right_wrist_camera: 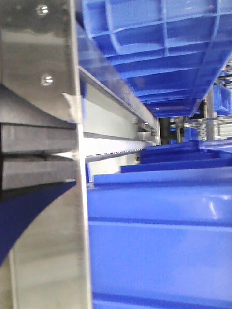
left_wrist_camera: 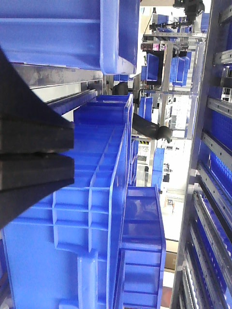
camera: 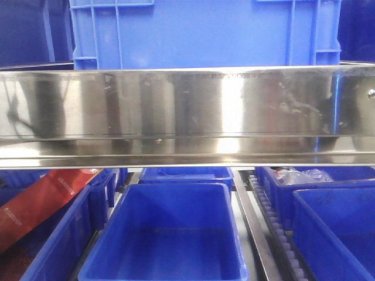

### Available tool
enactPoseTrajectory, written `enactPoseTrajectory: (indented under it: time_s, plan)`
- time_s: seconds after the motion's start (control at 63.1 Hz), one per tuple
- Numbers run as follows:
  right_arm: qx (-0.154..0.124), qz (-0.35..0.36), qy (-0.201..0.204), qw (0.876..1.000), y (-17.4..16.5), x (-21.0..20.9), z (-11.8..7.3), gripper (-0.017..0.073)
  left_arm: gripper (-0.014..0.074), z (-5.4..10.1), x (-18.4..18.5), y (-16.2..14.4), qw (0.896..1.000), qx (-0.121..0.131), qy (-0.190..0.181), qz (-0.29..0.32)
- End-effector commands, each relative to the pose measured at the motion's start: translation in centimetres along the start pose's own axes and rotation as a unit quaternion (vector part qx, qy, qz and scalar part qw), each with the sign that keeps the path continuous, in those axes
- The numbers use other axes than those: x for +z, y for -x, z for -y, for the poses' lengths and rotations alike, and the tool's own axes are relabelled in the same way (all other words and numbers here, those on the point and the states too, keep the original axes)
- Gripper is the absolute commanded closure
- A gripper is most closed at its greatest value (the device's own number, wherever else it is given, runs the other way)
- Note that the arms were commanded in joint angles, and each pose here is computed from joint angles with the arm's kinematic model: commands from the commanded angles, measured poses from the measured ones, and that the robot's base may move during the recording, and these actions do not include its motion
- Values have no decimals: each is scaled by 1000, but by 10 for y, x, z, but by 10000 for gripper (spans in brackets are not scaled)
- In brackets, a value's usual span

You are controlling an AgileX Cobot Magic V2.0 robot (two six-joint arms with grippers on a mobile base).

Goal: Place cylindrical capacitor in blue bin on shelf

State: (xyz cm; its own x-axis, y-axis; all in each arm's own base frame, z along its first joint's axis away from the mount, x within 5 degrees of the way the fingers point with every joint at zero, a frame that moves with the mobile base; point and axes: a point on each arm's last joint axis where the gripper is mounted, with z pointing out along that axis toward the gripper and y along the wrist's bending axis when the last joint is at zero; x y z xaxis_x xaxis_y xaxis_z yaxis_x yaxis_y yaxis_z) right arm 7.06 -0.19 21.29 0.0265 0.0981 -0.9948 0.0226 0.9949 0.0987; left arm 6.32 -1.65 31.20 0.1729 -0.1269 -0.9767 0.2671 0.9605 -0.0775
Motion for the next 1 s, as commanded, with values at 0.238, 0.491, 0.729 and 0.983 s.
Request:
enactPoseTrajectory:
  time_s: [0.238,0.491,0.729,0.983]
  plan:
    - [1,54,6,999,6,-10,-1,727,705,0,-1,2,1000,-4,3,9]
    - [5,19,30,999,-1,-15,-3,727,705,0,-1,1,1000,-4,2,8]
    - [-5,8,65,998,-3,-15,-7,727,705,0,-1,1,1000,-4,2,8]
    - [-6,8,65,998,-3,-15,-7,727,705,0,-1,1,1000,-4,2,8]
